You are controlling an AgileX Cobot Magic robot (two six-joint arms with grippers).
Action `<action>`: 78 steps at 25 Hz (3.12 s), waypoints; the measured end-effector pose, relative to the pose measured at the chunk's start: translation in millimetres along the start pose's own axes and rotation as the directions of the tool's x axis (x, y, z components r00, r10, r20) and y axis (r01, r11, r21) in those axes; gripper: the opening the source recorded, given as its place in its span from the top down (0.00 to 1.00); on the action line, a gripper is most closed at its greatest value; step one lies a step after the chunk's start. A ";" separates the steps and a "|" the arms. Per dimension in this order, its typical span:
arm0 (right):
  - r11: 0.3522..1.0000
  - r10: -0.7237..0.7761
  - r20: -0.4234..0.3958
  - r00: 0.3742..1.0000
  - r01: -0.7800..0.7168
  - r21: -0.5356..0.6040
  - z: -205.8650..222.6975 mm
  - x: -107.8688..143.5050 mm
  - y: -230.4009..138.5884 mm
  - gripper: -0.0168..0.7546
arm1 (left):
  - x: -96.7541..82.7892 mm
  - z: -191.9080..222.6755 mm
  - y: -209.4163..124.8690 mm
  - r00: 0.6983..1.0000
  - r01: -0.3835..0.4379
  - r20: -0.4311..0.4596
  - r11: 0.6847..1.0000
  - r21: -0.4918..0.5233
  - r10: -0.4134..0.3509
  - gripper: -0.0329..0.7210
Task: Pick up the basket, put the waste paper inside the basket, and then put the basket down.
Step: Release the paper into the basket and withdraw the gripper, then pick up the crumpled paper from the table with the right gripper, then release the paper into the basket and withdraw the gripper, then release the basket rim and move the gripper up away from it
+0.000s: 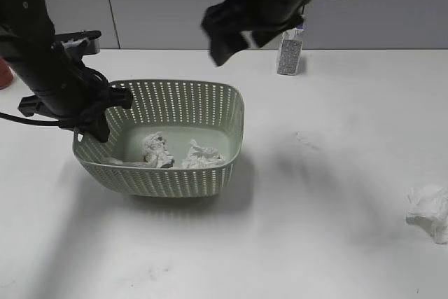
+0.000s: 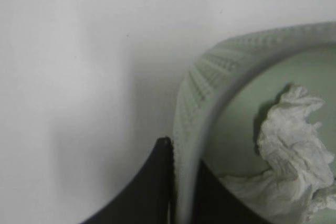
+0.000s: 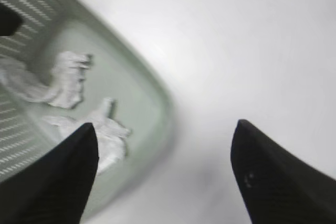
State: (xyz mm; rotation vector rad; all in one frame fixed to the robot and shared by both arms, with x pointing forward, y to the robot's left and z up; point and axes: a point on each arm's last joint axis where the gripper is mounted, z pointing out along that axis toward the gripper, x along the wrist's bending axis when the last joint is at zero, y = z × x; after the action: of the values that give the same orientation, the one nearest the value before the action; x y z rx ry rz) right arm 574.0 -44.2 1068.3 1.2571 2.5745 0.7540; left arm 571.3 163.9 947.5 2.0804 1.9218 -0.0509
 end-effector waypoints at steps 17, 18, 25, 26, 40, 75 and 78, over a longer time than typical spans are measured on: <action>0.641 0.712 0.402 0.575 -0.766 -0.040 -4.3 -144.2 -245.3 0.22 | 0.3 0.0 -0.8 1.000 -0.002 -0.003 1.000 0.008 0.002 0.95; 0.625 0.729 0.395 0.559 -0.779 -0.052 -1.1 -142.0 -251.4 0.22 | 0.3 0.0 -0.8 1.000 -0.002 -0.003 1.000 0.008 0.002 0.95; 0.585 0.765 0.373 0.526 -0.809 -0.060 24.8 -139.8 -269.4 0.23 | 0.3 0.0 -0.8 1.000 -0.002 -0.003 1.000 0.008 0.002 0.95; 0.585 0.765 0.373 0.526 -0.809 -0.057 28.5 -140.6 -270.4 0.25 | 0.3 0.0 -0.8 1.000 -0.003 -0.004 1.000 0.008 0.003 0.95; 0.778 0.627 0.218 0.748 -0.617 -0.120 22.5 -104.0 -202.1 0.95 | 0.3 0.0 -0.8 1.000 -0.003 -0.004 1.000 0.008 0.003 0.95; 0.960 0.279 0.188 0.942 -0.271 -0.071 -33.7 -107.6 -21.4 0.18 | 6.0 -1.0 0.3 1.000 0.019 -0.004 1.000 0.014 -0.019 0.95; 0.931 0.339 0.259 0.904 -0.363 0.047 -47.4 -152.6 -47.2 0.21 | 6.5 -1.1 3.2 1.000 0.027 -0.003 1.000 0.006 -0.027 0.95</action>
State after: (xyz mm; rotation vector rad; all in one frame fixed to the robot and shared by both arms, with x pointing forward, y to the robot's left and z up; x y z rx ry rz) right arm 619.8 -204.2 1075.5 1.7546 2.2338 0.4937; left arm 574.8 170.3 947.8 2.0594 1.9542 -0.0604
